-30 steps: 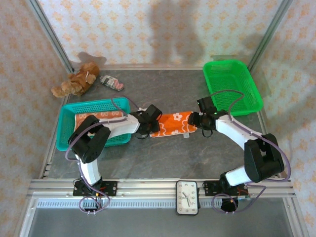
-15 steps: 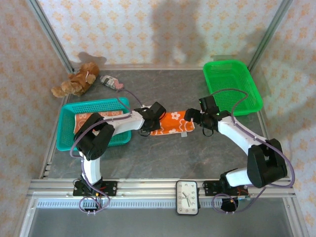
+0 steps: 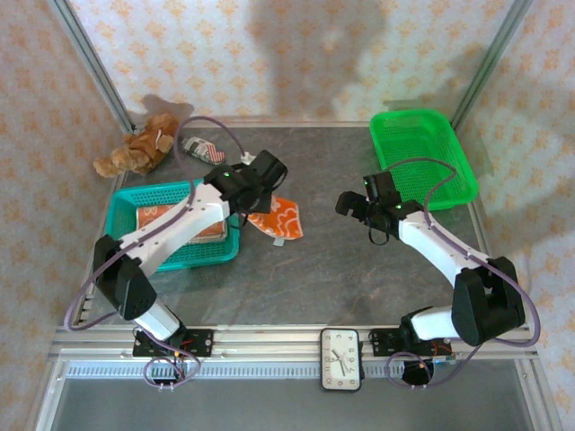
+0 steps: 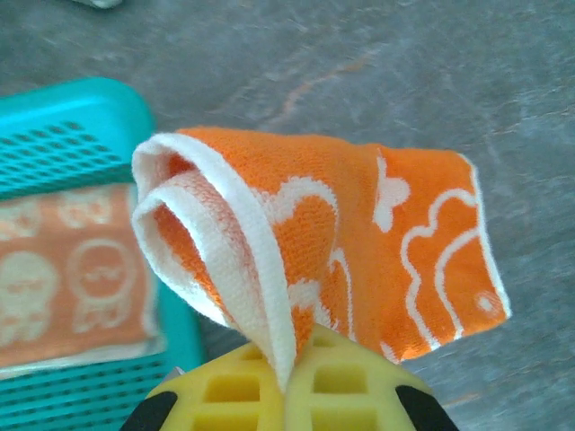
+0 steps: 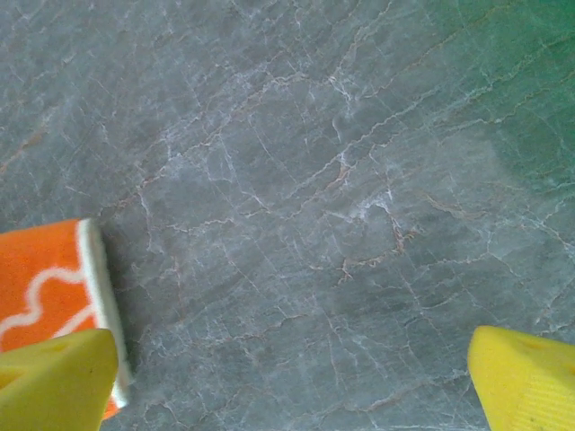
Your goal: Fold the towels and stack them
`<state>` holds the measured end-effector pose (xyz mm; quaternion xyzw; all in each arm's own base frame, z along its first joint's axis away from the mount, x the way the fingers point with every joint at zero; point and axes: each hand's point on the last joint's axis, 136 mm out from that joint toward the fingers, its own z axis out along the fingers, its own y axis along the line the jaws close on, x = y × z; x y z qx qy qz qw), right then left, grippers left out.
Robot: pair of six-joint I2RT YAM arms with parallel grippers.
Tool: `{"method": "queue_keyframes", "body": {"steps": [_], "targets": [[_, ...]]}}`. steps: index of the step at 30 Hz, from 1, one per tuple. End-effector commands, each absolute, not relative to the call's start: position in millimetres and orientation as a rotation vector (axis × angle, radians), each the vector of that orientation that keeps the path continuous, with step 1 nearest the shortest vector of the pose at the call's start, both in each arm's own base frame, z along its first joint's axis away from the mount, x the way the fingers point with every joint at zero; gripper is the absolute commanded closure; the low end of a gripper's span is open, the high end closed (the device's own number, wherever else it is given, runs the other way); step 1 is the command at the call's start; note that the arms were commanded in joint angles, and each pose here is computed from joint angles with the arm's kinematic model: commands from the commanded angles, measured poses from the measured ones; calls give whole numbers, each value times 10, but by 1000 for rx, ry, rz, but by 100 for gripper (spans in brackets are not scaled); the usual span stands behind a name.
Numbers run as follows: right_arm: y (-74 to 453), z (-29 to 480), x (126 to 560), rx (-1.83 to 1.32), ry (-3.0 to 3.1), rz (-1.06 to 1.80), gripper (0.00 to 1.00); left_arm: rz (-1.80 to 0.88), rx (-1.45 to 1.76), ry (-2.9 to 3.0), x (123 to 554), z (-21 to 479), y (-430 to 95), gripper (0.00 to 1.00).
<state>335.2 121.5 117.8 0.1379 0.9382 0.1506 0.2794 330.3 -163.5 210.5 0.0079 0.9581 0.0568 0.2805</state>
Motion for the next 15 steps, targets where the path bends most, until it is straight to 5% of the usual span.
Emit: {"method": "queue_keyframes", "body": {"steps": [1, 15], "targets": [[1310, 1413, 3518, 347, 2432, 417, 1, 402, 112, 2573, 3056, 2413, -1050, 100], [1588, 1436, 3731, 287, 2450, 435, 1, 607, 160, 2518, 2909, 2946, -322, 100]]}}
